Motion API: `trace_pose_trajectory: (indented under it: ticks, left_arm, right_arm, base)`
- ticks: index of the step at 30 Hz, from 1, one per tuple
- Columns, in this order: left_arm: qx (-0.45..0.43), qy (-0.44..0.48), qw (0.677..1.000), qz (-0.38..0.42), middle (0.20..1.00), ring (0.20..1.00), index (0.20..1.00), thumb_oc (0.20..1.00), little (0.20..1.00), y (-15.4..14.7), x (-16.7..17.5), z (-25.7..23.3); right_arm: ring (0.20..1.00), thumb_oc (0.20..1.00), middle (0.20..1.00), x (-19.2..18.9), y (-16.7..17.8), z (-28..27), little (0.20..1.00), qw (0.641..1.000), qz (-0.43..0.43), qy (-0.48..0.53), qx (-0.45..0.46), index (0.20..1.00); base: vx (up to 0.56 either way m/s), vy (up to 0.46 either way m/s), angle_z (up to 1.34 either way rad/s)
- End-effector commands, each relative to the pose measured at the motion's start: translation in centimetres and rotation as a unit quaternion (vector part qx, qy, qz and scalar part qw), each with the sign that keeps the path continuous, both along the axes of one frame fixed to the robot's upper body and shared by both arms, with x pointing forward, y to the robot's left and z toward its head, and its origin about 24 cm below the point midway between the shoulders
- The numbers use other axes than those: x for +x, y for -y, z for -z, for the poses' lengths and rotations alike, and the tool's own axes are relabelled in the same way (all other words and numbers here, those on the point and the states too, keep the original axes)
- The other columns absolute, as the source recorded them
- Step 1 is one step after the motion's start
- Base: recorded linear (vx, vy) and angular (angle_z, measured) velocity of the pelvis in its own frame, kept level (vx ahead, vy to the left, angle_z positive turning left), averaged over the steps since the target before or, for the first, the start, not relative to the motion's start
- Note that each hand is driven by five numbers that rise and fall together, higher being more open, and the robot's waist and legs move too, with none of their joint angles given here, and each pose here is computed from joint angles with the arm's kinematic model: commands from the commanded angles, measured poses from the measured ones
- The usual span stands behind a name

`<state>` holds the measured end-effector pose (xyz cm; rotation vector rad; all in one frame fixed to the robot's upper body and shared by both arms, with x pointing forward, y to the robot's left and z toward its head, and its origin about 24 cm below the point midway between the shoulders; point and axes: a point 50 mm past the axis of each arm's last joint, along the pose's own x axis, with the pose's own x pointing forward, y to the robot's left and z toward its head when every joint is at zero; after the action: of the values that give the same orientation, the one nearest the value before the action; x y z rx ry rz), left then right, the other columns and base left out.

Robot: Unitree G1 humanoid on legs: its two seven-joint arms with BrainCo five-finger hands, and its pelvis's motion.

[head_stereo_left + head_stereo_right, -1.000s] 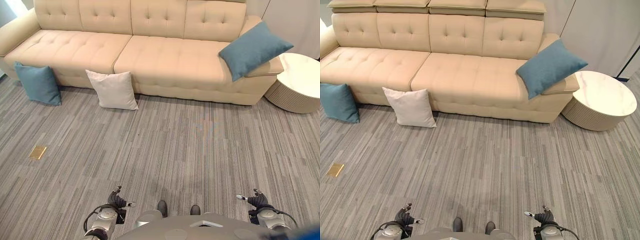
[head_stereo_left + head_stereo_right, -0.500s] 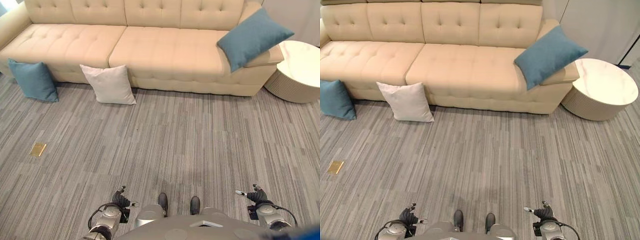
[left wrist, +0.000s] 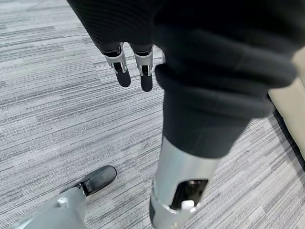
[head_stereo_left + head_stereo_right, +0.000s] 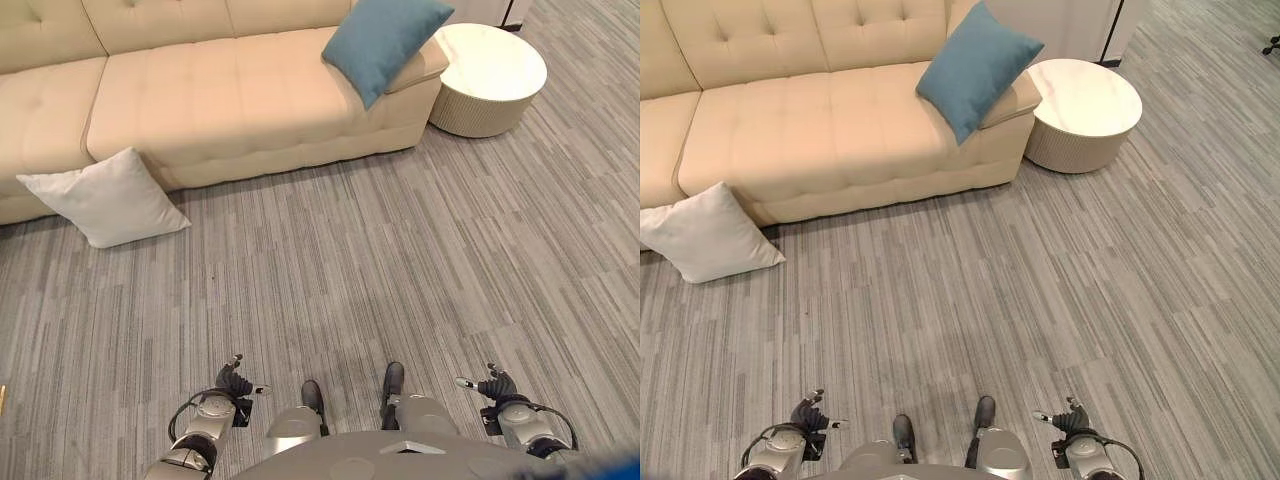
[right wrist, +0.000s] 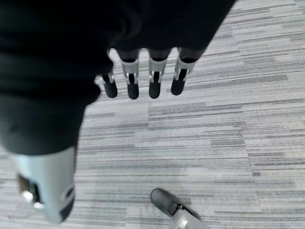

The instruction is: Pick up all the scattered cushions and arrange them neatly on the sofa.

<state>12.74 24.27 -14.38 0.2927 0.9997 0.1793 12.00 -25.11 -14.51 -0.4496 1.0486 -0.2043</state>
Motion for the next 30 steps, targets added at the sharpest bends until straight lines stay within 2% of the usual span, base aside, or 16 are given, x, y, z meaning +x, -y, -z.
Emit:
trace_pose_trajectory:
  ticks: [1, 3, 10, 18, 23, 30]
  left_arm:
    - [0.003, 0.016, 1.000, 0.019, 1.000, 1.000, 1.000, 1.000, 1.000, 0.3, 1.3, -0.3]
    - [-0.009, 0.045, 0.999, 0.016, 1.000, 1.000, 1.000, 1.000, 1.000, 0.8, 2.6, -0.9]
    - [0.012, 0.011, 1.000, 0.016, 1.000, 1.000, 1.000, 1.000, 1.000, -0.9, 0.6, -0.6]
    - [0.016, 0.024, 1.000, 0.012, 1.000, 1.000, 1.000, 1.000, 1.000, -1.1, 1.1, -0.8]
    - [0.012, 0.008, 1.000, 0.024, 1.000, 1.000, 1.000, 1.000, 1.000, -0.4, 0.5, -0.3]
    - [0.009, 0.021, 0.999, 0.032, 1.000, 1.000, 1.000, 1.000, 1.000, -0.2, 1.9, -0.8]
  right_arm:
    - [1.000, 1.000, 1.000, 2.0, 1.1, -1.0, 1.000, 0.999, 0.008, 0.040, -0.014, 1.000]
    - [1.000, 1.000, 1.000, 2.5, 1.4, -1.4, 1.000, 0.999, 0.010, 0.049, -0.021, 1.000]
    - [1.000, 1.000, 1.000, 3.4, 0.3, -1.5, 1.000, 0.998, -0.026, 0.060, -0.012, 1.000]
    - [1.000, 1.000, 1.000, 5.0, 0.1, -2.3, 1.000, 0.995, -0.054, 0.078, -0.016, 1.000]
    - [1.000, 1.000, 1.000, 3.5, 0.5, -1.7, 1.000, 0.997, -0.036, 0.064, -0.012, 1.000]
    - [1.000, 1.000, 1.000, 2.9, 0.9, -1.5, 1.000, 0.998, -0.003, 0.058, -0.006, 1.000]
  base:
    - [0.11, -0.236, 0.46]
    - [0.31, -0.181, 0.32]
    - [0.40, 0.193, -0.72]
    - [0.27, 0.184, 0.00]
    - [0.37, -0.050, 0.80]
    - [0.19, -0.067, 0.52]
